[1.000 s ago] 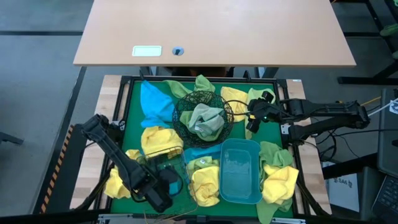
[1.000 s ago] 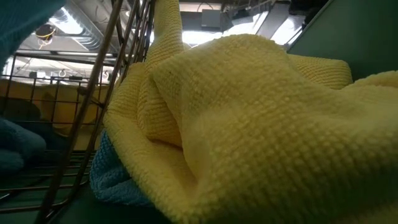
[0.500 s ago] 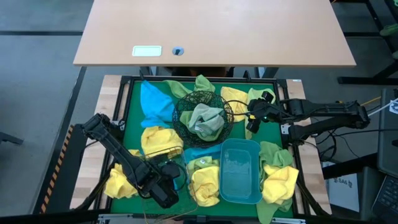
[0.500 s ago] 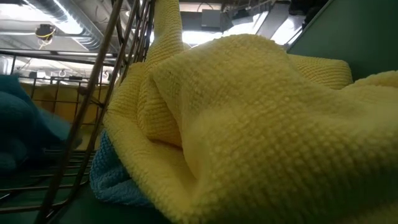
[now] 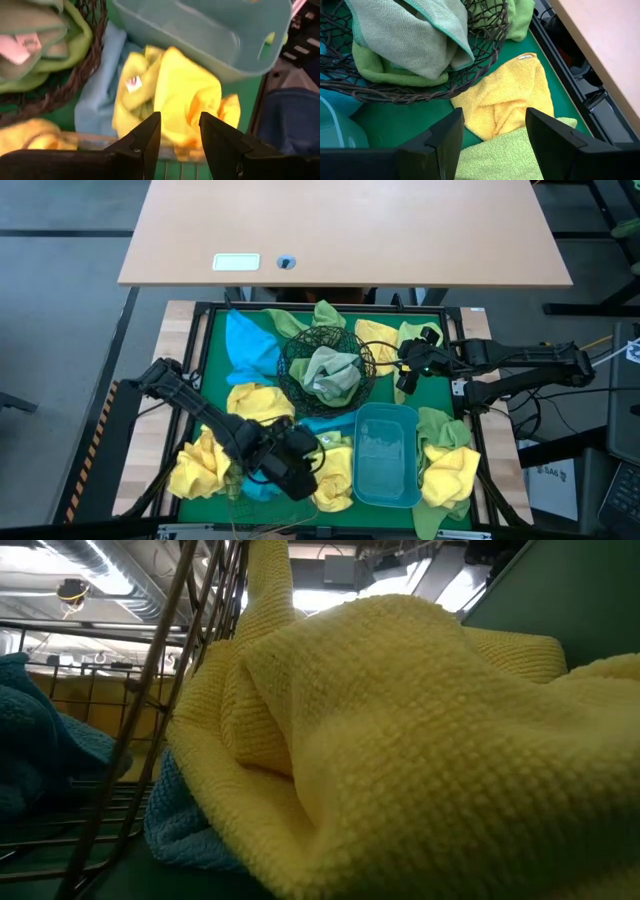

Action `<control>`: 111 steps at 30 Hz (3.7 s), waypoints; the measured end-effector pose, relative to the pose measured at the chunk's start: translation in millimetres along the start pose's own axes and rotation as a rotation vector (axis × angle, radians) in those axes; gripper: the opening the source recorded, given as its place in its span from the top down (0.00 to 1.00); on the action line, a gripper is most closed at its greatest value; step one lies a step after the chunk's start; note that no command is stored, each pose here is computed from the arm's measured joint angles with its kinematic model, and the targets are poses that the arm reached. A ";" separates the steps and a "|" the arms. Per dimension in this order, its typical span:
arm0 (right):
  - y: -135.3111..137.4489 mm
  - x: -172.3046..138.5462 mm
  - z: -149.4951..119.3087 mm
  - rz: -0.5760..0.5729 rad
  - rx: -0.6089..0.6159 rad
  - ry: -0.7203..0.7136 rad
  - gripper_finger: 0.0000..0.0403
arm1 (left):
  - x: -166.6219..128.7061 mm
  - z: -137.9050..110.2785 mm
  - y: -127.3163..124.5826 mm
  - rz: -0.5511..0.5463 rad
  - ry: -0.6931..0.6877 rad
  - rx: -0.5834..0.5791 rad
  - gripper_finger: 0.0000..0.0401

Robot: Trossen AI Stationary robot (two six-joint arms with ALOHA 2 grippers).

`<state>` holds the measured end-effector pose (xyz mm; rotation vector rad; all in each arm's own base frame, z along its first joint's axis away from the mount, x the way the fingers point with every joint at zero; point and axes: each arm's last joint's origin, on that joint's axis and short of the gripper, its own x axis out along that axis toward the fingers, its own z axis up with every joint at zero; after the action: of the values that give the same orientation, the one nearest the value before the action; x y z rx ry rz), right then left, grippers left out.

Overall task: Sort microfiber towel by color & place in baskets
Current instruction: Put the yellow microfiber cloth into the blue bin

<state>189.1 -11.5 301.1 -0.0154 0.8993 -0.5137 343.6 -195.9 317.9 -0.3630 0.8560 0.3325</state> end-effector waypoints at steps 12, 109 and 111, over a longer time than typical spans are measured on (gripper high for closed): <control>0.6 0.0 0.0 0.019 0.000 0.003 0.47 | 63.6 16.0 11.2 0.021 0.091 0.040 0.68; -34.6 -60.3 -32.5 0.125 0.035 -0.120 0.47 | -49.3 214.6 47.2 -0.642 -0.684 0.120 1.00; -34.6 -60.3 -32.5 0.125 0.035 -0.120 0.47 | -41.4 208.5 45.2 -0.613 -0.624 0.128 1.00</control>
<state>119.4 -9.3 333.2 0.0410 0.7689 -0.4070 438.4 -70.2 467.7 -0.3559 0.1285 -0.1809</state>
